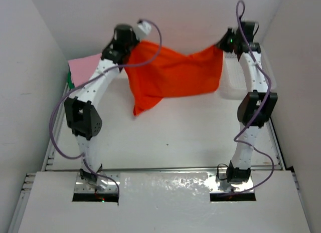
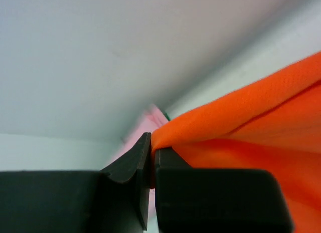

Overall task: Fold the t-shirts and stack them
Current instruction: Flatten out the tshirt

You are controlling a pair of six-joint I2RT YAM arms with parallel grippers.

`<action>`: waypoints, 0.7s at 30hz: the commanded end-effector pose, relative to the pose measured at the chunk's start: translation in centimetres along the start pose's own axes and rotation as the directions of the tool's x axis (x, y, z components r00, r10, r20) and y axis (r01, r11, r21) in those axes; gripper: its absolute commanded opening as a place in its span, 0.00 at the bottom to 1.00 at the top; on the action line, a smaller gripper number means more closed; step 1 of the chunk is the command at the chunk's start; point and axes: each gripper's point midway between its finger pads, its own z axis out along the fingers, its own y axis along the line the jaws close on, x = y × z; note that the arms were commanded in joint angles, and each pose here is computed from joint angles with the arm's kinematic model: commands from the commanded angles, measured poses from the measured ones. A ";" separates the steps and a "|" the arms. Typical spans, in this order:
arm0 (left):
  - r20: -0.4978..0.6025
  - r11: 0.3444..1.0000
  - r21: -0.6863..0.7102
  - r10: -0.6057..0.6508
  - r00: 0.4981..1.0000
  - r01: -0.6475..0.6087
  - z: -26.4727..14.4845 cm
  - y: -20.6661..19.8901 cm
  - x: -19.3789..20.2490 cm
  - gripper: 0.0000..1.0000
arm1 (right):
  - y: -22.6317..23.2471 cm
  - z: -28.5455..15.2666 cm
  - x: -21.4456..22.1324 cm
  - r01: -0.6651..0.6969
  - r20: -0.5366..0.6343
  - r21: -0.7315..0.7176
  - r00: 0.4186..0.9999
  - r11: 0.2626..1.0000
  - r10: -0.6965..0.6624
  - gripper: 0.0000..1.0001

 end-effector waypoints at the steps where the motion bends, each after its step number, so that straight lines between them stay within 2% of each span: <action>1: 0.232 0.933 -0.290 -0.147 0.961 0.213 -0.7 13.9 -6.7 0.00 | 9.0 -6.8 -14.0 0.064 0.338 -0.187 0.941 0.980 0.003 0.00; 2: 0.341 0.893 -0.359 -0.146 0.929 0.272 -3.7 18.4 -9.9 0.00 | 9.8 -7.7 -14.9 0.071 0.373 -0.212 0.928 0.975 0.014 0.00; 4: 0.383 0.872 -0.424 -0.072 0.921 0.245 -4.7 20.7 -11.3 0.00 | 10.8 -9.7 -15.7 0.089 0.439 -0.241 0.898 0.966 0.027 0.00; 5: 0.379 0.884 -0.419 -0.038 0.925 0.209 -4.2 20.0 -11.2 0.00 | 11.3 -11.9 -15.7 0.108 0.488 -0.257 0.872 0.960 0.032 0.00; 7: 0.424 0.870 -0.460 0.039 0.905 0.178 -7.3 21.3 -12.5 0.00 | 11.1 -13.2 -15.4 0.134 0.514 -0.229 0.858 0.964 0.003 0.00; 8: 0.397 0.893 -0.431 0.059 0.916 0.129 -6.0 19.5 -11.5 0.00 | 11.6 -14.9 -15.4 0.147 0.522 -0.227 0.853 0.963 -0.007 0.00; 10: 0.376 0.906 -0.415 0.090 0.922 0.080 -7.4 19.1 -11.1 0.00 | 10.8 -14.5 -13.3 0.141 0.481 -0.223 0.876 0.965 -0.017 0.00; 11: 0.341 0.927 -0.372 0.094 0.935 0.042 -6.1 17.2 -9.6 0.00 | 11.8 -16.9 -13.0 0.164 0.507 -0.236 0.862 0.958 -0.023 0.00; 12: 0.335 0.926 -0.376 0.106 0.936 0.029 -7.6 17.3 -9.3 0.00 | 10.1 -15.2 -9.9 0.142 0.448 -0.218 0.894 0.965 -0.031 0.00; 13: 0.314 0.932 -0.362 0.114 0.943 0.008 -7.7 16.6 -8.3 0.00 | 10.0 -15.7 -9.1 0.153 0.460 -0.223 0.887 0.963 -0.035 0.00; 14: 0.274 0.947 -0.319 0.127 0.953 -0.035 -7.8 14.5 -6.2 0.00 | 10.8 -18.2 -8.4 0.177 0.485 -0.239 0.874 0.955 -0.040 0.00; 15: 0.226 0.954 -0.284 0.161 0.961 -0.093 -7.6 13.2 -4.6 0.00 | 10.2 -18.1 -6.8 0.172 0.468 -0.235 0.883 0.957 -0.043 0.00; 16: 0.153 0.968 -0.205 0.177 0.972 -0.144 -6.3 9.8 -1.2 0.00 | 8.1 -16.2 -2.7 0.145 0.394 -0.211 0.918 0.967 -0.051 0.00; 17: 0.114 0.970 -0.172 0.192 0.975 -0.171 -6.4 8.5 0.6 0.00 | 8.1 -17.9 -1.5 0.155 0.404 -0.214 0.913 0.964 -0.057 0.00; 18: 0.083 0.968 -0.149 0.213 0.973 -0.199 -7.8 7.9 2.0 0.00 | 5.4 -16.0 3.4 0.118 0.310 -0.180 0.949 0.976 -0.058 0.00; 19: 0.010 0.971 -0.065 0.233 0.972 -0.232 -7.2 4.6 5.9 0.00 | 4.4 -15.7 5.7 0.106 0.279 -0.171 0.959 0.980 -0.055 0.00; 20: -0.026 0.967 -0.021 0.252 0.967 -0.252 -7.6 3.0 7.8 0.00 | 3.6 -15.8 7.9 0.095 0.255 -0.165 0.966 0.982 -0.051 0.00; 21: -0.055 0.963 0.018 0.271 0.961 -0.270 -9.0 2.0 9.4 0.00 | 1.5 -15.8 12.3 0.063 0.192 -0.139 0.981 0.988 -0.036 0.00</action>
